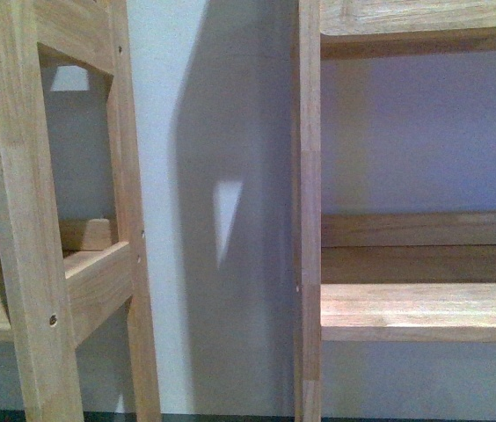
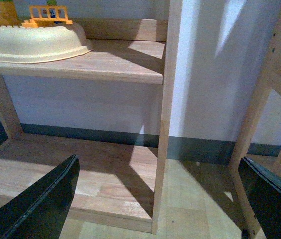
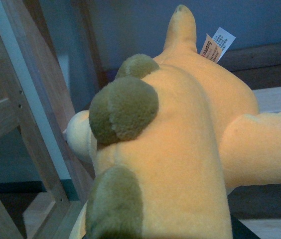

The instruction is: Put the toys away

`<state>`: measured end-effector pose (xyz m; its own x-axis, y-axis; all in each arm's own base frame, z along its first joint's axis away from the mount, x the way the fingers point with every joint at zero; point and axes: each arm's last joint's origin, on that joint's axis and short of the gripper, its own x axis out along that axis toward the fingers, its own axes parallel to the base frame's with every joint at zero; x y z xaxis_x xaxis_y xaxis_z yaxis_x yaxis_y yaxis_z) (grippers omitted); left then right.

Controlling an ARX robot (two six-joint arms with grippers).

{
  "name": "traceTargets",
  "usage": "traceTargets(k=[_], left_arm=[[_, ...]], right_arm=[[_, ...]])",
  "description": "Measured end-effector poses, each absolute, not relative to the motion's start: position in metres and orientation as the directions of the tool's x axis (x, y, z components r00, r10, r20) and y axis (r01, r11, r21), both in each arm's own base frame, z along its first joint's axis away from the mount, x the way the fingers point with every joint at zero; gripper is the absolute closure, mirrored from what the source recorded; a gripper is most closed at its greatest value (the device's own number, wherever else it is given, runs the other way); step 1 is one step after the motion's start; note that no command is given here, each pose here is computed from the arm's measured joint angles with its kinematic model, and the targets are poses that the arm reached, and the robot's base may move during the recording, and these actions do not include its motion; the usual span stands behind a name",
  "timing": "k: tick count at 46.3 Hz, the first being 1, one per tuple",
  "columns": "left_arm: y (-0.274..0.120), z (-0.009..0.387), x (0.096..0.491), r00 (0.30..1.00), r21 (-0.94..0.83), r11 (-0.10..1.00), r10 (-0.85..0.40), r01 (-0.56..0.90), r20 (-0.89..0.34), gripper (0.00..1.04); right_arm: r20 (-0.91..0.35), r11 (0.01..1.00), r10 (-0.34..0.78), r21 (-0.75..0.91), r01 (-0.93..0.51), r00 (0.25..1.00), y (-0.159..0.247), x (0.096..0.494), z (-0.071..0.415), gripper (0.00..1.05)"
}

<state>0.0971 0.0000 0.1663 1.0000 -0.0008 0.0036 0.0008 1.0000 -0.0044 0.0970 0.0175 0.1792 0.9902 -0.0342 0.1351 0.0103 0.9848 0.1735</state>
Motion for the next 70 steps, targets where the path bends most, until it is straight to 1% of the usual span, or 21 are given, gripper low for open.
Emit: traceTargets(k=[5,8,10,13,15,18,23,31,40,48,57,63,70], left_arm=[[0.0,0.166,0.097,1.0,-0.004,1.0,0.0,0.0,0.003,0.06],[0.0,0.166,0.097,1.0,-0.004,1.0,0.0,0.0,0.004,0.06],[0.0,0.166,0.097,1.0,-0.005,1.0,0.0,0.0,0.004,0.06],[0.0,0.166,0.097,1.0,-0.004,1.0,-0.001,0.001,0.003,0.06],[0.0,0.166,0.097,1.0,-0.004,1.0,0.0,0.0,0.003,0.06],[0.0,0.166,0.097,1.0,-0.005,1.0,0.0,0.0,0.003,0.06],[0.0,0.166,0.097,1.0,-0.004,1.0,0.0,0.0,0.003,0.06],[0.0,0.166,0.097,1.0,-0.005,1.0,0.0,0.0,0.004,0.06],[0.0,0.166,0.097,1.0,-0.004,1.0,0.0,0.0,0.003,0.06],[0.0,0.166,0.097,1.0,-0.005,1.0,0.0,0.0,0.004,0.06],[0.0,0.166,0.097,1.0,-0.004,1.0,0.0,0.0,0.003,0.06],[0.0,0.166,0.097,1.0,-0.004,1.0,0.0,0.0,0.003,0.06],[0.0,0.166,0.097,1.0,-0.004,1.0,0.0,0.0,0.003,0.06]], right_arm=[[0.117,0.987,-0.021,0.159,0.002,0.993,0.017,0.097,0.179,0.85],[0.035,0.993,-0.003,0.114,-0.001,0.999,0.016,0.098,0.172,0.85],[-0.022,0.995,-0.013,0.095,0.015,1.0,0.013,0.1,0.168,0.85],[-0.032,0.995,-0.031,0.095,0.034,0.999,0.008,0.102,0.173,0.85],[-0.008,0.994,-0.043,0.099,0.044,0.999,0.005,0.102,0.184,0.85],[0.076,0.993,-0.062,0.106,0.054,0.995,-0.001,0.101,0.218,0.85],[0.186,0.994,-0.051,0.1,0.033,0.981,-0.004,0.099,0.27,0.85],[0.285,0.998,-0.008,0.065,-0.011,0.959,-0.005,0.107,0.343,0.85],[0.388,0.999,0.005,0.03,-0.018,0.922,-0.012,0.124,0.423,0.85],[0.389,0.999,0.018,0.039,-0.036,0.921,-0.019,0.156,0.494,0.85],[0.357,0.995,0.034,0.075,-0.065,0.934,-0.017,0.19,0.548,0.85],[0.367,0.986,0.023,0.143,-0.08,0.93,-0.018,0.209,0.572,0.85],[0.377,0.976,-0.022,0.208,-0.061,0.926,-0.021,0.243,0.578,0.85]])
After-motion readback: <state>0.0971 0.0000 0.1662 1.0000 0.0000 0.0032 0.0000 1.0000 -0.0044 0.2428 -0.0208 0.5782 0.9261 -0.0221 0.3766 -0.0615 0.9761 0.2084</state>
